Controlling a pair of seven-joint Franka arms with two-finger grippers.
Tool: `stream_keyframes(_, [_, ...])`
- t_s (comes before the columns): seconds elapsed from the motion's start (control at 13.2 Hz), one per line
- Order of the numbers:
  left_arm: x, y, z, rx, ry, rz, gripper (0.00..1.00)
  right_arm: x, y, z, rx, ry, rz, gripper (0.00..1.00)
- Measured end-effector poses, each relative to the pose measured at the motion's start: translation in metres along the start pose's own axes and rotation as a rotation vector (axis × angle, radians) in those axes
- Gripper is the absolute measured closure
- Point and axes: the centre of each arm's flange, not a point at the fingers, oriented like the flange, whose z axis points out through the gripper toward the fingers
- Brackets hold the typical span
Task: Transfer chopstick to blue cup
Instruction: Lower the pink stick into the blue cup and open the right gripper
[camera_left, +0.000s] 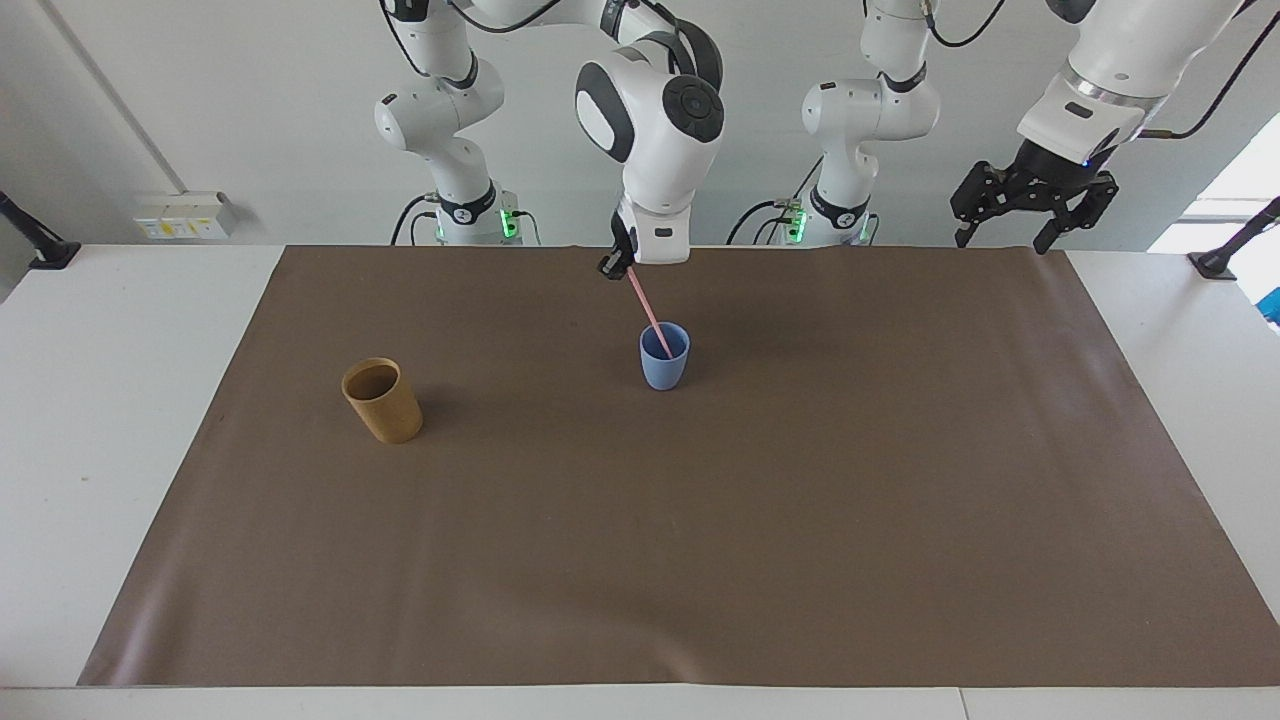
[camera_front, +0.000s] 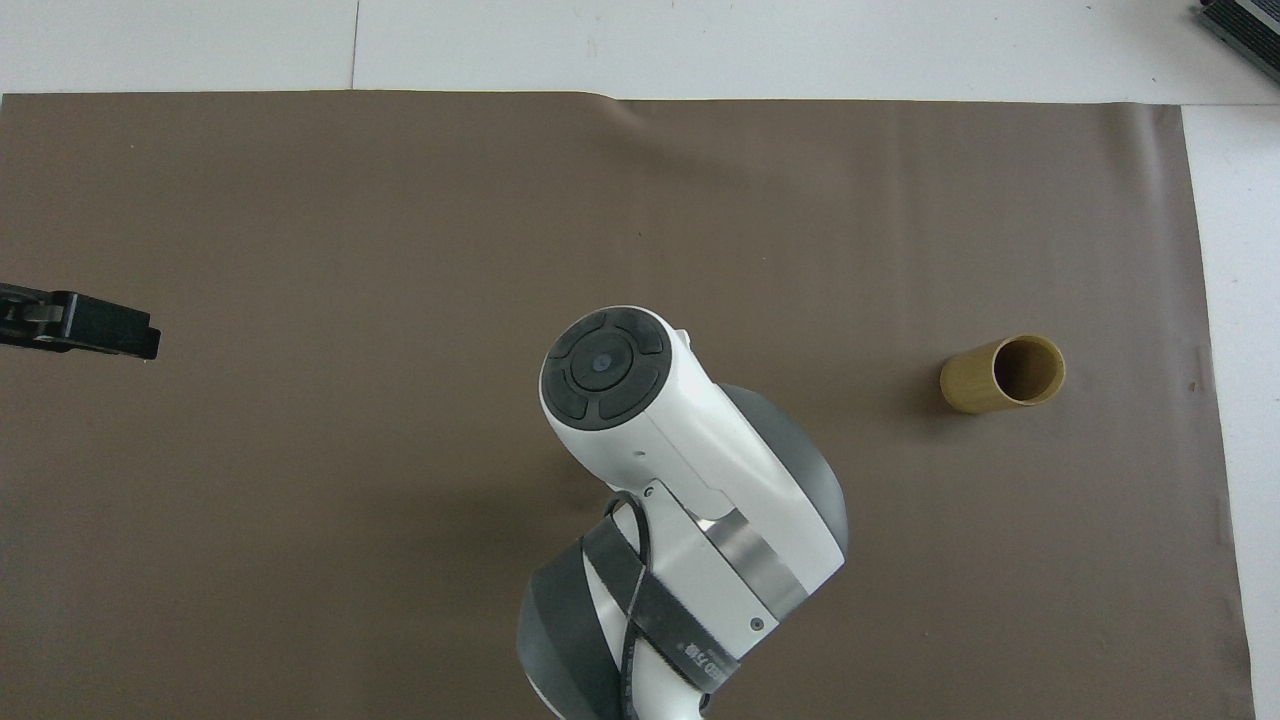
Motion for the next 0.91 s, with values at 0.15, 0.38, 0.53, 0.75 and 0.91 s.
stream_keyframes(0.15, [0.000,0.000,0.000,0.000,0.000,0.000,0.00,0.006,0.001,0.007,0.016,0.025,0.012,0.89])
stream_keyframes(0.38, [0.000,0.000,0.000,0.000,0.000,0.000,0.00,0.009,0.000,0.012,0.026,0.036,0.020,0.55])
stream_keyframes(0.53, [0.000,0.000,0.000,0.000,0.000,0.000,0.00,0.008,0.001,0.011,0.026,0.038,0.022,0.30])
stream_keyframes(0.75, [0.000,0.000,0.000,0.000,0.000,0.000,0.00,-0.009,0.019,-0.012,0.024,0.086,0.086,0.00])
stream_keyframes(0.91, [0.000,0.000,0.000,0.000,0.000,0.000,0.00,-0.040,0.048,-0.042,0.029,0.150,0.205,0.00])
